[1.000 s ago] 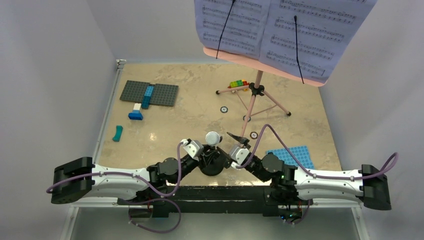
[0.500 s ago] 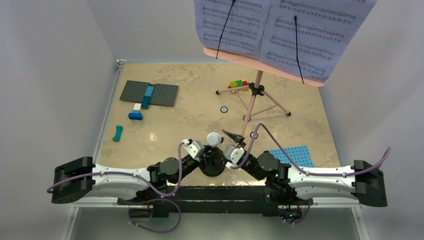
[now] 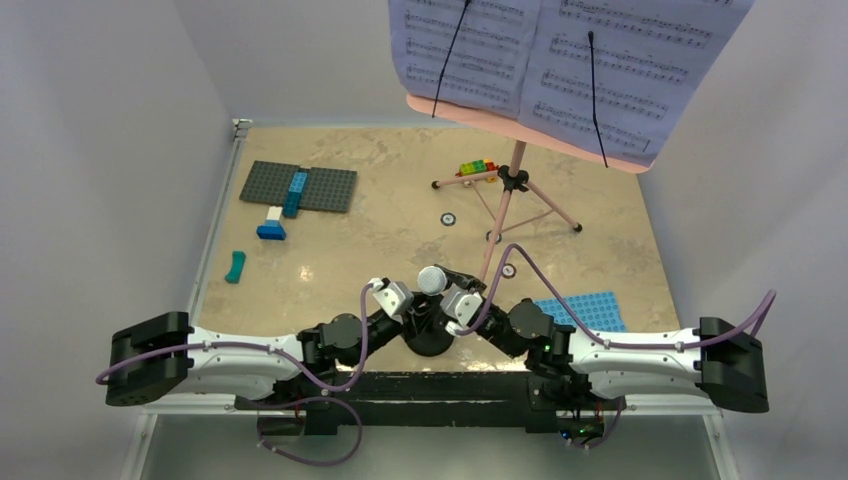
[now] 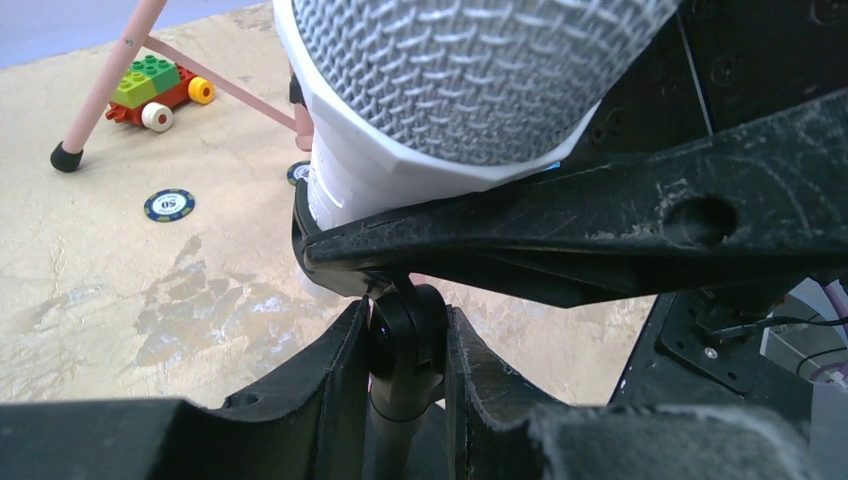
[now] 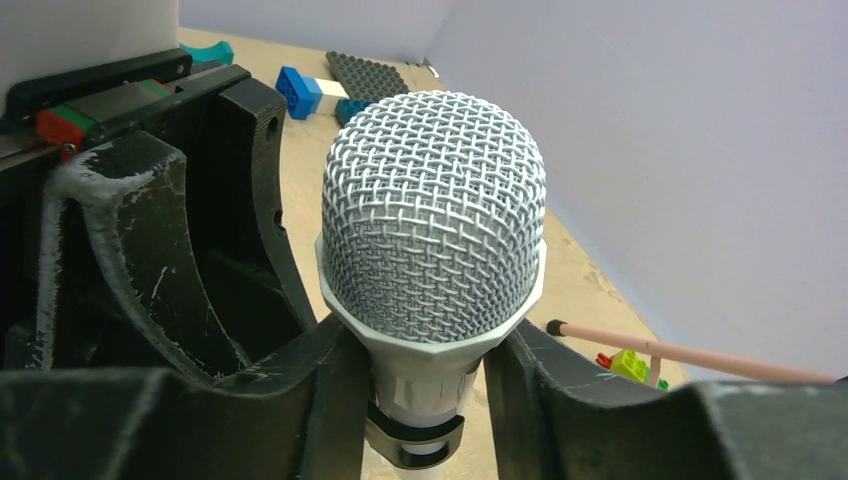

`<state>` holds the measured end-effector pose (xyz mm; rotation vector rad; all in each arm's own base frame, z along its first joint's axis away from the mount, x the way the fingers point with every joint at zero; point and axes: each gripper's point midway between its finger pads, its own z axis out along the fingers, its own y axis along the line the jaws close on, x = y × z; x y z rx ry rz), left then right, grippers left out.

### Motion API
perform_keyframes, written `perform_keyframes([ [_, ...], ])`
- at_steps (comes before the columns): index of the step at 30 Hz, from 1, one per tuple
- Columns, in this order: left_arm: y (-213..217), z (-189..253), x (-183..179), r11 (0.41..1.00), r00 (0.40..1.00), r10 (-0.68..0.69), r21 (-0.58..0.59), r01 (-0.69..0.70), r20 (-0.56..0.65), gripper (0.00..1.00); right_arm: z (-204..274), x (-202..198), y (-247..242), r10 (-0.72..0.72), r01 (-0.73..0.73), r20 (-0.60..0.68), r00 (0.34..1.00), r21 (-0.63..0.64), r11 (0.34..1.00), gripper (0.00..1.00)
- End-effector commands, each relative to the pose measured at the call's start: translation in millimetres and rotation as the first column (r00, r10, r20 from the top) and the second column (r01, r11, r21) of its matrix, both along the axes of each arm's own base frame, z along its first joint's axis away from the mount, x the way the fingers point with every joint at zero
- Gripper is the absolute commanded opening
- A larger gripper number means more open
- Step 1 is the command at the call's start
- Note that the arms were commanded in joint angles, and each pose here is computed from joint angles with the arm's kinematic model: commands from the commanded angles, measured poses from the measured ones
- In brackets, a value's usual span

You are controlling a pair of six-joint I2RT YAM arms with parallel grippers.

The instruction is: Pack up the instrument practice props

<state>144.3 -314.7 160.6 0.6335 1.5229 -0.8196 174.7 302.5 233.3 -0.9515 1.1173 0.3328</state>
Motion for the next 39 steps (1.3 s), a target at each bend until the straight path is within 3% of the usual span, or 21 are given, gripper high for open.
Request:
perform_keyframes([
  [1,16.2,-85.7,-24.6,0.963,0.985,-0.048,0.255,0.090,-0.165,0.00,39.3,3.1,1.7,-0.004,0.001,0.020,1.000,0.123,0.992,0.38],
  [6,15.4,-87.2,-24.4,0.961,0.985,-0.047,0.262,0.090,-0.166,0.00,35.4,4.7,-0.6,-0.017,0.017,0.000,1.000,0.118,0.993,0.20],
  [9,14.7,-91.2,-22.7,0.956,0.985,-0.035,0.282,0.083,-0.170,0.00,34.5,10.1,-6.1,-0.059,0.061,-0.021,0.998,0.118,0.991,0.00],
  [19,13.4,-102.2,-19.5,0.938,0.985,0.011,0.342,0.049,-0.170,0.00,50.8,28.7,-34.9,-0.237,0.239,-0.033,0.971,0.132,0.962,0.00],
  [32,13.1,-107.2,-20.5,0.925,0.985,0.023,0.376,0.042,-0.169,0.00,63.7,33.1,-56.0,-0.307,0.304,0.001,0.952,0.131,0.944,0.00],
  [39,19.7,-114.6,-25.8,0.890,0.986,0.045,0.455,0.033,-0.161,0.00,68.2,35.7,-65.5,-0.330,0.326,0.003,0.944,0.145,0.934,0.00],
])
